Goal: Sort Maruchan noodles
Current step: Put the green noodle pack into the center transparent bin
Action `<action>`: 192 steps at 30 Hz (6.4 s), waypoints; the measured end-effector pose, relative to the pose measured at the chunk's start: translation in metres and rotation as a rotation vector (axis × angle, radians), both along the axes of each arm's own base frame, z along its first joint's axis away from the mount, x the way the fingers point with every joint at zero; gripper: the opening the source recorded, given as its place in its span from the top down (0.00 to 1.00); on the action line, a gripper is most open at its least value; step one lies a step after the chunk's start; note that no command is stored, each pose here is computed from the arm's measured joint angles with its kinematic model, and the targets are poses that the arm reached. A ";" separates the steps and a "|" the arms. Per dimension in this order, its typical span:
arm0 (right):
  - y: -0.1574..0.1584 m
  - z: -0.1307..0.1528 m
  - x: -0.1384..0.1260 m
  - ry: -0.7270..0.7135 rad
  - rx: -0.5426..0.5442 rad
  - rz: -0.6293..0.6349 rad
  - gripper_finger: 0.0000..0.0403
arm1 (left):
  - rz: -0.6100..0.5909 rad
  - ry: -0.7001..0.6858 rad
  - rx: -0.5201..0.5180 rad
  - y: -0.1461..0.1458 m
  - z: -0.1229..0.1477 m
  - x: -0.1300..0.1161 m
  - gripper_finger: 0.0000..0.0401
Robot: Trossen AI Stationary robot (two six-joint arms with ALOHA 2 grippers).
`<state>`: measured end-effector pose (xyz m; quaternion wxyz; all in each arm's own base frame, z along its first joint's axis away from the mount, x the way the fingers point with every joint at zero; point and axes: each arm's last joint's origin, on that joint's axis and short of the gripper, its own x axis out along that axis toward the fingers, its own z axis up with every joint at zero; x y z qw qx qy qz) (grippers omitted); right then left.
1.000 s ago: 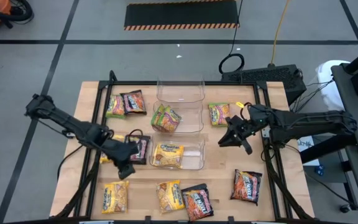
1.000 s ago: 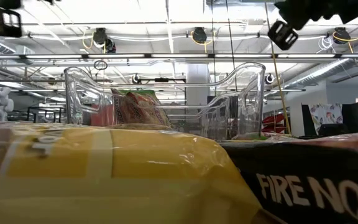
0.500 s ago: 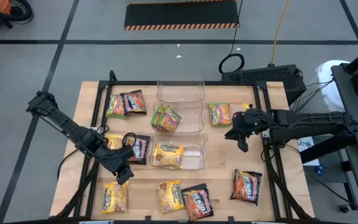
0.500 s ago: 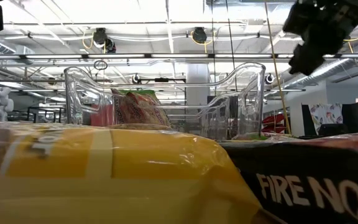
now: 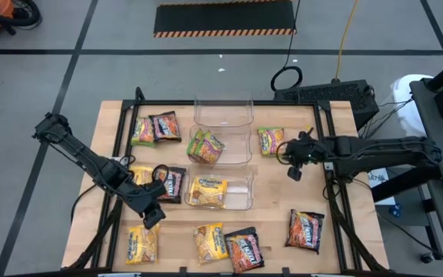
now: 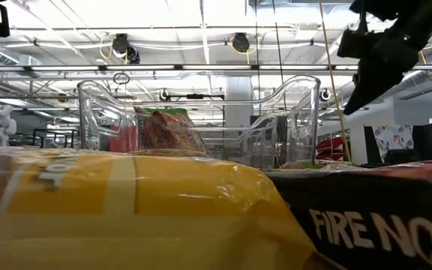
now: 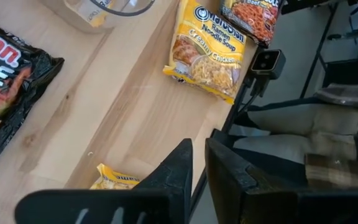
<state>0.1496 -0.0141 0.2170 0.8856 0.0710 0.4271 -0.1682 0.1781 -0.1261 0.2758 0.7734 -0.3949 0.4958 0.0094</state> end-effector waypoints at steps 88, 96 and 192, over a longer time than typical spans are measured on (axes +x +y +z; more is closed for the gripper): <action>-0.053 -0.104 0.044 0.362 -0.290 0.136 0.89 | -0.020 -0.096 -0.047 -0.004 0.007 0.006 0.88; -0.054 -0.102 0.048 0.318 -0.306 0.126 0.95 | -0.017 -0.100 -0.052 -0.005 0.007 0.007 0.88; -0.042 -0.034 0.010 0.047 -0.289 -0.001 1.00 | 0.215 -0.869 0.396 0.106 0.042 0.103 0.80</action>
